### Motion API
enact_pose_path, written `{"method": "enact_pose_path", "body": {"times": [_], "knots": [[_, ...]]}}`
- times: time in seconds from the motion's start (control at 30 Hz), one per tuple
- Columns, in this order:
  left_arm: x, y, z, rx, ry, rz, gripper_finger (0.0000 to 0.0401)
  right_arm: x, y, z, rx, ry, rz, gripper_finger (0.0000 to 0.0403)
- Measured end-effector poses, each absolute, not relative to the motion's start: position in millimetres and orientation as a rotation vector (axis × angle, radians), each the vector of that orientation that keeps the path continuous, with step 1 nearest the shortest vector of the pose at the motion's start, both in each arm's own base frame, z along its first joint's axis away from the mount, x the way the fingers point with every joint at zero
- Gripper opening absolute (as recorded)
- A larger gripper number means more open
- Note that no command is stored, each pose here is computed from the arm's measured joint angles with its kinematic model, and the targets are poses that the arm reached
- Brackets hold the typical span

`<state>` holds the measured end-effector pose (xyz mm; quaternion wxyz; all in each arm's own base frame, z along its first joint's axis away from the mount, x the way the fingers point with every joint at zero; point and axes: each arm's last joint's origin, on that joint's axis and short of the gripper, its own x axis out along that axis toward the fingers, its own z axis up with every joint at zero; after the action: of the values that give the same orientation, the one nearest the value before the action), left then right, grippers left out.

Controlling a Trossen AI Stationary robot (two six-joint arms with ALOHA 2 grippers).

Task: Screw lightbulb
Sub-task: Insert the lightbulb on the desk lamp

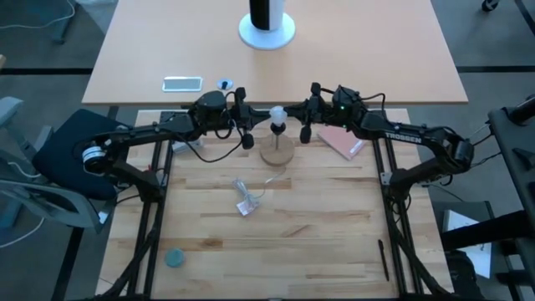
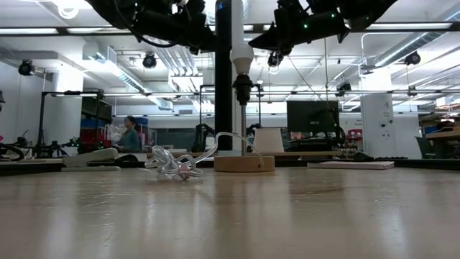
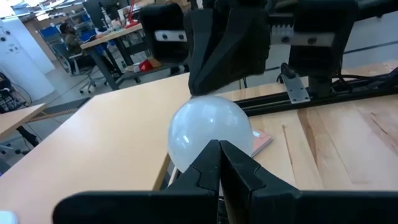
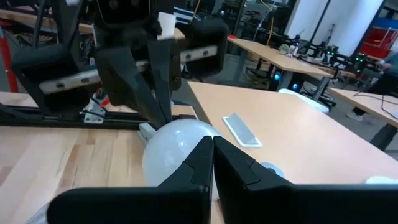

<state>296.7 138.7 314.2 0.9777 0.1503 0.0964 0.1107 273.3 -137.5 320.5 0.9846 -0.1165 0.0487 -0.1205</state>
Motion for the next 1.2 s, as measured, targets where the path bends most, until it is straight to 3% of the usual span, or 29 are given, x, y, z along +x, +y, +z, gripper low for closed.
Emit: {"method": "enact_pose_path", "body": {"times": [0.43, 1.2], "knots": [[302, 141, 306, 0.283, 0.214, 0.232, 0.0000, 268, -139, 318, -0.233, 0.167, -0.369, 0.0007], [296, 138, 330, 0.330, 0.065, 0.256, 0.0000, 273, -131, 319, -0.284, 0.134, -0.262, 0.0006]]}}
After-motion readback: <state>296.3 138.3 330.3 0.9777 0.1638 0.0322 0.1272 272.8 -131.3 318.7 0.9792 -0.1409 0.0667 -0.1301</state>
